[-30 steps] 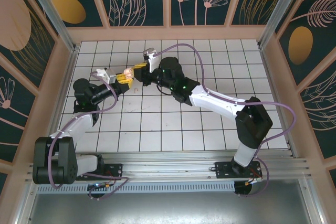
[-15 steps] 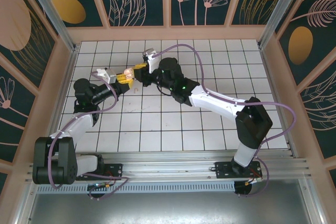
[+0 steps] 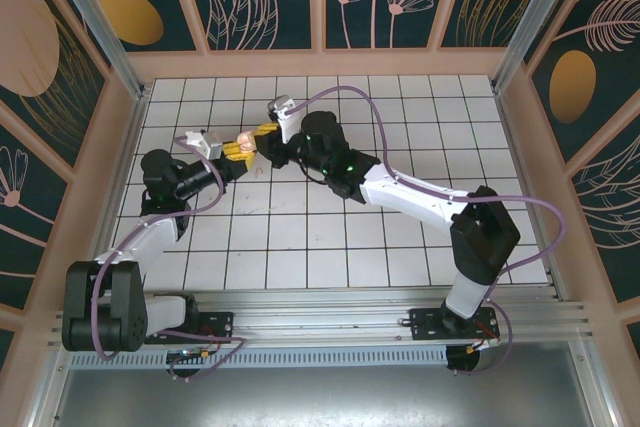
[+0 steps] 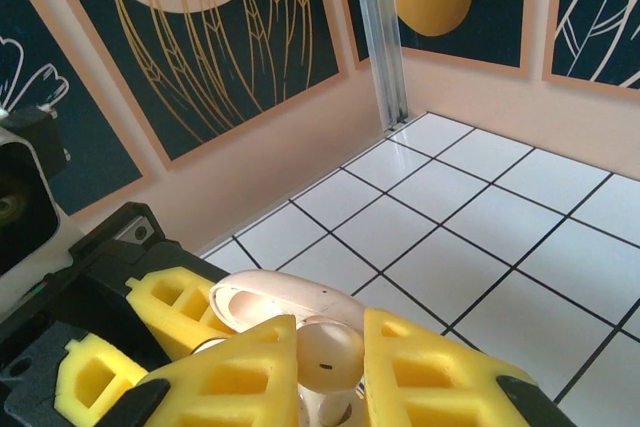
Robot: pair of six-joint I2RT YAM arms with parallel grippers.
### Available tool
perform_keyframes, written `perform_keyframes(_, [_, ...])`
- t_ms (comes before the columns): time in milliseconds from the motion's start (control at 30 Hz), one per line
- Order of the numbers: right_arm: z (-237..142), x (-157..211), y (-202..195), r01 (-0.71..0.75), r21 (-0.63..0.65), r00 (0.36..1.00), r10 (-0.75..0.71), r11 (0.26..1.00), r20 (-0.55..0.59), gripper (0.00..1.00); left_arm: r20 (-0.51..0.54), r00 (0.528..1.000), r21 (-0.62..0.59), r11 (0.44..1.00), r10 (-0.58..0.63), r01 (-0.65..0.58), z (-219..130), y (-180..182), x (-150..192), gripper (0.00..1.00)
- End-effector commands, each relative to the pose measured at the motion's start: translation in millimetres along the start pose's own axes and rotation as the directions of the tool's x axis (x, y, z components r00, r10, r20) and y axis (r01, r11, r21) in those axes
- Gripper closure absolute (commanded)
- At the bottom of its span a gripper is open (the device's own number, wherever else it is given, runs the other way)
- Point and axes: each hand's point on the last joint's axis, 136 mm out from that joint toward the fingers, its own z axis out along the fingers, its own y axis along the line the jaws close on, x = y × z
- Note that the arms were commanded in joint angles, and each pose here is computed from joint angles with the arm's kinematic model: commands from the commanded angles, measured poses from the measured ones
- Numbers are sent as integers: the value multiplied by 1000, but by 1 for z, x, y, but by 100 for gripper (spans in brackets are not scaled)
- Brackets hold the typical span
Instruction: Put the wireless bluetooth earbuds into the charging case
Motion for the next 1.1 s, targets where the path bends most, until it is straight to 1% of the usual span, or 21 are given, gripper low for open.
perform_keyframes(0, [-8,13,22,44,-61,996,-49,997,-78,83,62,993,-15,995,97,-96,-2,-2,-27,88])
perform_keyframes(500, [-7,17,33,50,-125,993,-63,991,-98,81,58,993,-18,995,101,-100,-2,-2,-27,88])
perform_keyframes(900, [-8,24,24,72,-74,986,-82,995,-144,81,58,993,-19,994,106,-105,-2,-3,-27,88])
perform_keyframes(1067, [-7,22,17,70,-33,987,-74,997,-143,78,57,993,-21,995,103,-102,-2,-3,-27,88])
